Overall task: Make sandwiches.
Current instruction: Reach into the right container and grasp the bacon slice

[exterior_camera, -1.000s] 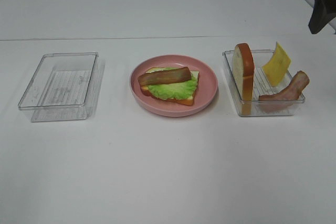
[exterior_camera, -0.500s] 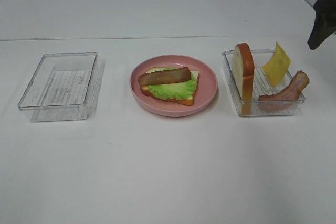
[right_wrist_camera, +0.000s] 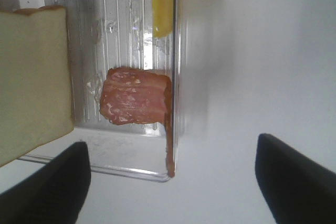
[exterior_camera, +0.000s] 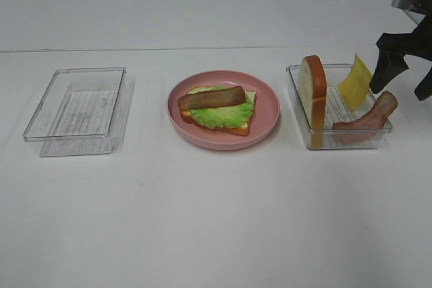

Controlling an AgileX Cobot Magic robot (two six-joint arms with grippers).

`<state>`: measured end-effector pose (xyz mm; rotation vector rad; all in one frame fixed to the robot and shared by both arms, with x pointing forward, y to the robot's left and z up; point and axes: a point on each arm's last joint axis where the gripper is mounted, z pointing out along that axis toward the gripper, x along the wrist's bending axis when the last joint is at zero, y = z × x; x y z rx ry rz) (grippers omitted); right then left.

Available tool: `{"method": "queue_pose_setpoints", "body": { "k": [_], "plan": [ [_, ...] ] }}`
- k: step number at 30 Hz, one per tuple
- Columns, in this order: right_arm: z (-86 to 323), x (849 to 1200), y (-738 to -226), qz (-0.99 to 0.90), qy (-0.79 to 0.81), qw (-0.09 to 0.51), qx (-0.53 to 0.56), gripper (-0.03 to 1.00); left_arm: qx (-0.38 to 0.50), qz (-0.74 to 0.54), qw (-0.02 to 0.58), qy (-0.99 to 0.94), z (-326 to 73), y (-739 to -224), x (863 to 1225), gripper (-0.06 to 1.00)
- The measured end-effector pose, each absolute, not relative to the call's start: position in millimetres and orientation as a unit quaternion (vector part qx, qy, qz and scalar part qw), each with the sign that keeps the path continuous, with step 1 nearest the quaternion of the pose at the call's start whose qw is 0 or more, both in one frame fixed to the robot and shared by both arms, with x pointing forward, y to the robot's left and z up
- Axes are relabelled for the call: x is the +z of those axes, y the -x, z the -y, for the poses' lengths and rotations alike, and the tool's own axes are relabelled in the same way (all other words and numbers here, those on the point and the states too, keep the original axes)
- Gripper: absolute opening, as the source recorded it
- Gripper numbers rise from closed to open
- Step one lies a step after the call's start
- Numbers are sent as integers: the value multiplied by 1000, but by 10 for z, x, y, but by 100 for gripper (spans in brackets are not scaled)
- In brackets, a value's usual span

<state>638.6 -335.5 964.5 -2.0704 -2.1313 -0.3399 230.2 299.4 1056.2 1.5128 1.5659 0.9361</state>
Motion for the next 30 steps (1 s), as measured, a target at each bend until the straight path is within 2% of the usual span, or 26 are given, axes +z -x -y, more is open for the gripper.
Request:
{"method": "queue_pose_setpoints", "body": {
  "k": [11, 16, 18, 19, 20, 21, 22, 23, 24, 25, 26, 28, 29, 30],
  "plan": [
    [3364, 9391, -6444, 707, 694, 90, -103, 79, 366, -612, 376, -591, -2994, -2302, 10562, 94],
    [3365, 9358, -6450, 706, 695, 92, -102, 75, 366, -612, 376, -591, -2994, -2302, 10562, 94],
    [3365, 9358, -6450, 706, 695, 92, -102, 68, 366, -612, 376, -592, -2994, -2302, 10562, 94],
    [3365, 9358, -6450, 706, 695, 92, -102, 68, 366, -612, 376, -592, -2994, -2302, 10562, 94],
    [3364, 9358, -6450, 706, 695, 92, -102, 59, 366, -612, 376, -592, -2994, -2302, 10562, 94],
    [3364, 9358, -6450, 706, 695, 92, -102, 59, 366, -612, 376, -592, -2994, -2302, 10562, 94],
    [3363, 9354, -6451, 706, 695, 93, -102, 47, 367, -611, 376, -592, -2994, -2302, 10562, 94],
    [3362, 9355, -6452, 705, 695, 93, -103, 41, 367, -611, 376, -592, -2994, -2302, 10562, 94],
    [3362, 9355, -6452, 705, 695, 93, -103, 41, 367, -611, 376, -592, -2994, -2302, 10562, 94],
    [3357, 9340, -6453, 704, 696, 97, -103, 31, 367, -611, 376, -592, -2994, -2302, 10562, 94],
    [3357, 9340, -6453, 704, 696, 97, -103, 31, 367, -611, 376, -592, -2994, -2302, 10562, 94],
    [3352, 9281, -6458, 702, 697, 105, -101, 16, 367, -611, 376, -592, -2994, -2302, 10562, 94],
    [3352, 9281, -6458, 702, 697, 105, -101, 16, 367, -611, 376, -592, -2994, -2302, 10562, 94],
    [3341, 9264, -6458, 699, 698, 113, -104, 4, 367, -611, 376, -592, -2994, -2302, 10562, 94]
  ]
}}
